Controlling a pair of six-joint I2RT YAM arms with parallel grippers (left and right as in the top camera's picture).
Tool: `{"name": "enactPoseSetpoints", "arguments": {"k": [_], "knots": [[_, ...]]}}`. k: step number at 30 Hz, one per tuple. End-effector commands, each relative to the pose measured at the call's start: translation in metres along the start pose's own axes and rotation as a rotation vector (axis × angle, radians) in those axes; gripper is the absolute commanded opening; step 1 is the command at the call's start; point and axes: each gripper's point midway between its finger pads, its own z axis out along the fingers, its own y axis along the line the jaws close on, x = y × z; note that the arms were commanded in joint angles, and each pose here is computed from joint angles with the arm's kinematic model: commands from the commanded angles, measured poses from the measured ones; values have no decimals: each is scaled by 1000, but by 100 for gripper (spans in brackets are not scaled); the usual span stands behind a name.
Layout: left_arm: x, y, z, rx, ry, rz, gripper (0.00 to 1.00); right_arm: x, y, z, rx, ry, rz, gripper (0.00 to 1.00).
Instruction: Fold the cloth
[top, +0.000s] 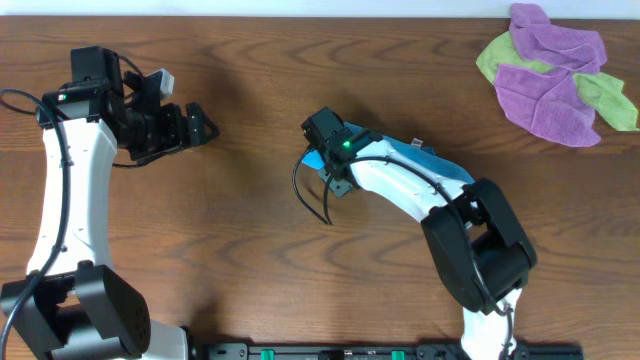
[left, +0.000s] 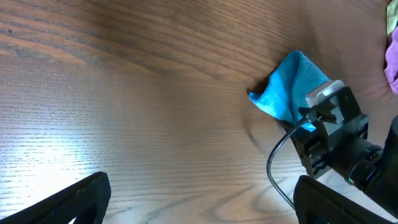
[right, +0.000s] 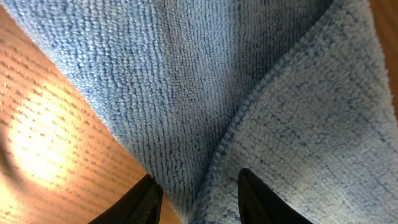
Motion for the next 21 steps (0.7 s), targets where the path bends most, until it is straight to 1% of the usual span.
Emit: {"name": "enactPoseSetpoints", "arguments": {"k": [1,7,15,21], "knots": [[2,-4,-4,9,-9,21,95,-7,-15,-2,40,-14,4,39],[1,-5,-3,10,-10,24,95,-9,-18,-7,48,-5,-13,41],[-1,-14,1,21,-15,58,95,-23,-21,-14,53,-44,-21,42],[0,-19,3,25,-12,72,95,-24,-22,-15,55,-46,-46,42]]}}
